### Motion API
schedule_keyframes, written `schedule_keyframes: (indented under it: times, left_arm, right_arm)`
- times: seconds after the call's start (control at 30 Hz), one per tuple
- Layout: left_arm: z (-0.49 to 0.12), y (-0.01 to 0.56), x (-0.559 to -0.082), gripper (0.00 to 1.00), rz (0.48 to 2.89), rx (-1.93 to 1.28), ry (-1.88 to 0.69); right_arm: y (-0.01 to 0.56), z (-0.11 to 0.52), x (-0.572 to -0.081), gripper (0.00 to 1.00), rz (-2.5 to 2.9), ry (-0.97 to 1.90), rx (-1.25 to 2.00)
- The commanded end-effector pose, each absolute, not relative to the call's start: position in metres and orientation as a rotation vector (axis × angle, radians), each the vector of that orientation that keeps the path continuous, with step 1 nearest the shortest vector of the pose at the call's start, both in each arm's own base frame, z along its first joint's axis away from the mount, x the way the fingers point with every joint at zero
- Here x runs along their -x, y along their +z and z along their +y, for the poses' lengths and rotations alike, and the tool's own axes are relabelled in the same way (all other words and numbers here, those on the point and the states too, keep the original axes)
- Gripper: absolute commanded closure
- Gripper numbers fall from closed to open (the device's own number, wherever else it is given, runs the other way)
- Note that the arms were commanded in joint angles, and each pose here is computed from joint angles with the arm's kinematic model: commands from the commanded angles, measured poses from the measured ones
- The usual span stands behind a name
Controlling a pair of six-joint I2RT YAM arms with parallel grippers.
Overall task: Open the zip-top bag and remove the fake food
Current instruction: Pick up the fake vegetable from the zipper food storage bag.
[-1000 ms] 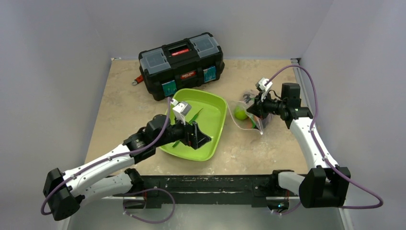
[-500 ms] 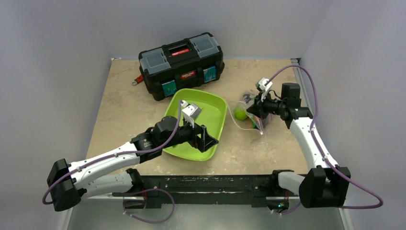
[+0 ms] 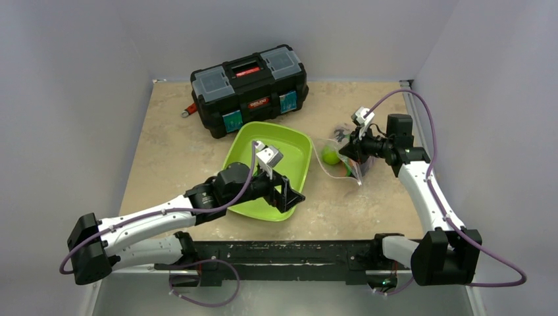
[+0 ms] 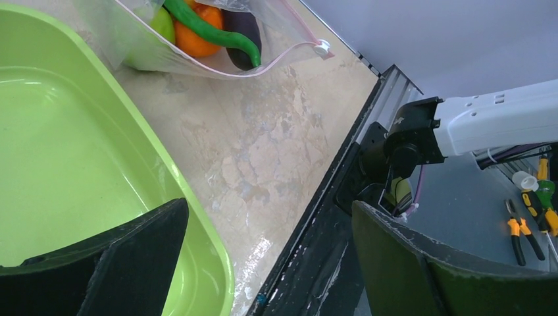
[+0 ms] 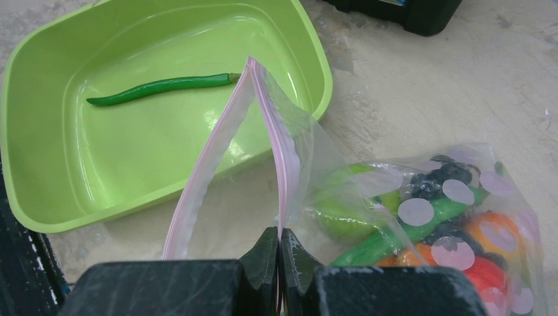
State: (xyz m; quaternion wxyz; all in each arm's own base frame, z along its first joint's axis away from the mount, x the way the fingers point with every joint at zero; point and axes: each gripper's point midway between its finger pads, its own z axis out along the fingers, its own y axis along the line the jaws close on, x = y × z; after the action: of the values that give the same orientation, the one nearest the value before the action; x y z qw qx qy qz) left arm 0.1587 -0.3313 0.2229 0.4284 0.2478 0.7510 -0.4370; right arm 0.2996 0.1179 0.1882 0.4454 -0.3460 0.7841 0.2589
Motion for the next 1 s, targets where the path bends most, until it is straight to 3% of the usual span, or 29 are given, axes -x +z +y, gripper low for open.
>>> schedule_keyframes:
  times: [0.0,0.97]
  left_arm:
    - [-0.342,0.26,-0.164,0.07,1.749,-0.613,-1.121]
    - [-0.407,0.28,-0.172,0.09,1.602,-0.616,-1.311]
  right_arm:
    - [0.187,0.118,-0.299,1.0,1.931,0.647,0.867]
    - [0.182,0.128,-0.295,1.0,1.933,0.71,0.881]
